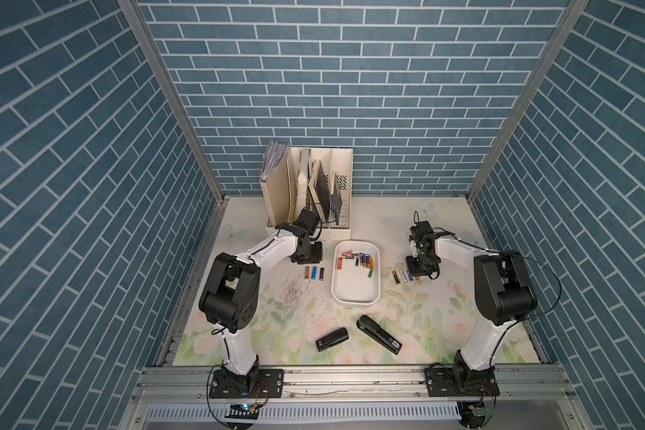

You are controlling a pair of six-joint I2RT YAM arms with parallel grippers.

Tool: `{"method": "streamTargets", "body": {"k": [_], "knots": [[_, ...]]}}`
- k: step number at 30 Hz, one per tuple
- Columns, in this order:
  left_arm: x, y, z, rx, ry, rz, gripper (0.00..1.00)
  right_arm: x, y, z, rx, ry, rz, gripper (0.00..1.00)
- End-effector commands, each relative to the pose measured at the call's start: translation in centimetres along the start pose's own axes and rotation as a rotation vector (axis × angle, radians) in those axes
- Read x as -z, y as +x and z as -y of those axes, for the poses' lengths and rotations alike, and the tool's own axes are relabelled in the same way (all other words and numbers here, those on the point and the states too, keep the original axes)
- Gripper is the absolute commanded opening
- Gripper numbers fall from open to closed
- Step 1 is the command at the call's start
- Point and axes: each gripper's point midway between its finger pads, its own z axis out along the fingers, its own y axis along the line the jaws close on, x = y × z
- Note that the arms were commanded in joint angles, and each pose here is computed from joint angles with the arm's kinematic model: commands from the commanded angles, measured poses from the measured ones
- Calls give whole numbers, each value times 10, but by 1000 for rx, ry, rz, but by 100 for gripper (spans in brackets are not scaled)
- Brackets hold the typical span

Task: Take the batteries out of the storage box
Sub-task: Place the battery at the center of the board, then pick up the battery from the storage box.

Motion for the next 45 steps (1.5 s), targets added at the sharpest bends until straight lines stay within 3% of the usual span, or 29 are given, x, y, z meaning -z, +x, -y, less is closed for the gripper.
{"method": "streamTargets", "body": {"k": [1,13,25,37,45], "knots": [[0,4,-2,1,-19,-16,35,10,-5,2,29,5,16,21],[14,-7,4,-1,-14,16,37,29,-20,-1,25,-15,67,22],[33,-17,64,-67,14,83,39,79,-51,-7,21,-48,172,22],[-2,3,167,-153,154,144,40,89,-54,-12,21,-83,193,23],[-37,23,187,-187,148,129,40,95,-53,-11,26,-81,201,23]]}}
